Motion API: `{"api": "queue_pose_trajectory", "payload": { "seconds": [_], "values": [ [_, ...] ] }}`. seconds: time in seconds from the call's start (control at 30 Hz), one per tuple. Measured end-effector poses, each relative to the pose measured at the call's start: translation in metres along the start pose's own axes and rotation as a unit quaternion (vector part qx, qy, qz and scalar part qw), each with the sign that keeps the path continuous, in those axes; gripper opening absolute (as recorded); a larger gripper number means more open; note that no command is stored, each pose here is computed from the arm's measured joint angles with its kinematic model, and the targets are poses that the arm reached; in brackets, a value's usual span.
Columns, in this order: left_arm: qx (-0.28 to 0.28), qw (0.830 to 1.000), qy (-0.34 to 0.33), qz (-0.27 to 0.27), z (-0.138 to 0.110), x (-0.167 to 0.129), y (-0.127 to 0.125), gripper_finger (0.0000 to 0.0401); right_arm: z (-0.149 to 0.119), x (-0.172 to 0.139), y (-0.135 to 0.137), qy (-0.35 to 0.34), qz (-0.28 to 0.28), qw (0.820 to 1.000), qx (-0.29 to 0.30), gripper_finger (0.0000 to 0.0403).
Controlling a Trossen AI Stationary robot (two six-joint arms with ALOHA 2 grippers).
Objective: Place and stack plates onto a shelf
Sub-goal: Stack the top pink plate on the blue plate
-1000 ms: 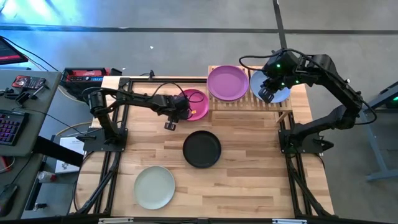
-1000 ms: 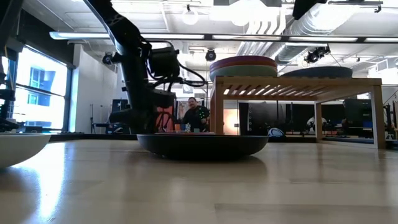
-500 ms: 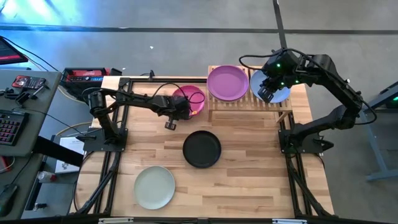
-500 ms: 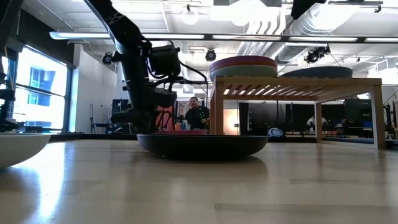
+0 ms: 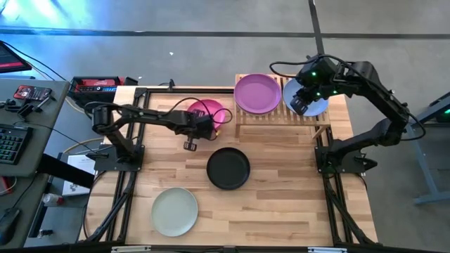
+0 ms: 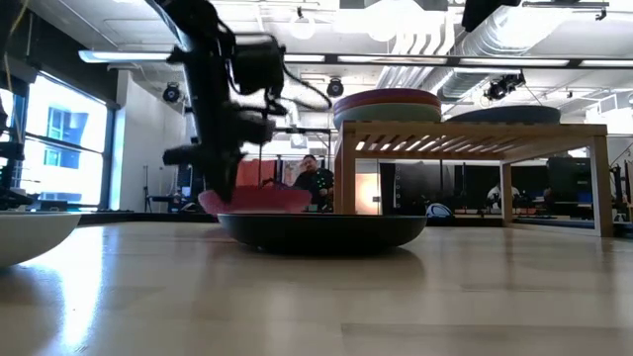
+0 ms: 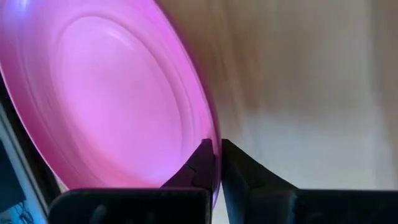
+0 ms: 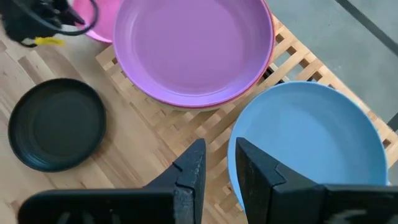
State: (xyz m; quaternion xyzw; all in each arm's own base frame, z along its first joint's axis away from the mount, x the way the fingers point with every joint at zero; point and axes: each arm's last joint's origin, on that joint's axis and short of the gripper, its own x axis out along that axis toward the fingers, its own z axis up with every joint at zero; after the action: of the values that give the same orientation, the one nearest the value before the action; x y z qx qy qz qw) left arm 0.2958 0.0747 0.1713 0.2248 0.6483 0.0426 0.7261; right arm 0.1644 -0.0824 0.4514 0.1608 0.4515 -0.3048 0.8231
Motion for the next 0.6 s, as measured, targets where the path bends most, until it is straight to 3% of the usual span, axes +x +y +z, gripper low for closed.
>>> {"api": "queue_pose_trajectory", "payload": {
  "seconds": [0.27, 0.6],
  "values": [
    [-0.019, 1.0, -0.022, 0.006, -0.002, -0.042, -0.021, 0.0002, 0.001, 0.003, 0.005, 0.006, 0.01, 1.0, 0.02, 0.0064],
    [0.028, 0.998, -0.052, 0.038, -0.014, -0.092, -0.047, 0.0001, -0.005, 0.004, 0.028, 0.03, 0.054, 0.995, 0.085, 0.0064]
  ]
}}
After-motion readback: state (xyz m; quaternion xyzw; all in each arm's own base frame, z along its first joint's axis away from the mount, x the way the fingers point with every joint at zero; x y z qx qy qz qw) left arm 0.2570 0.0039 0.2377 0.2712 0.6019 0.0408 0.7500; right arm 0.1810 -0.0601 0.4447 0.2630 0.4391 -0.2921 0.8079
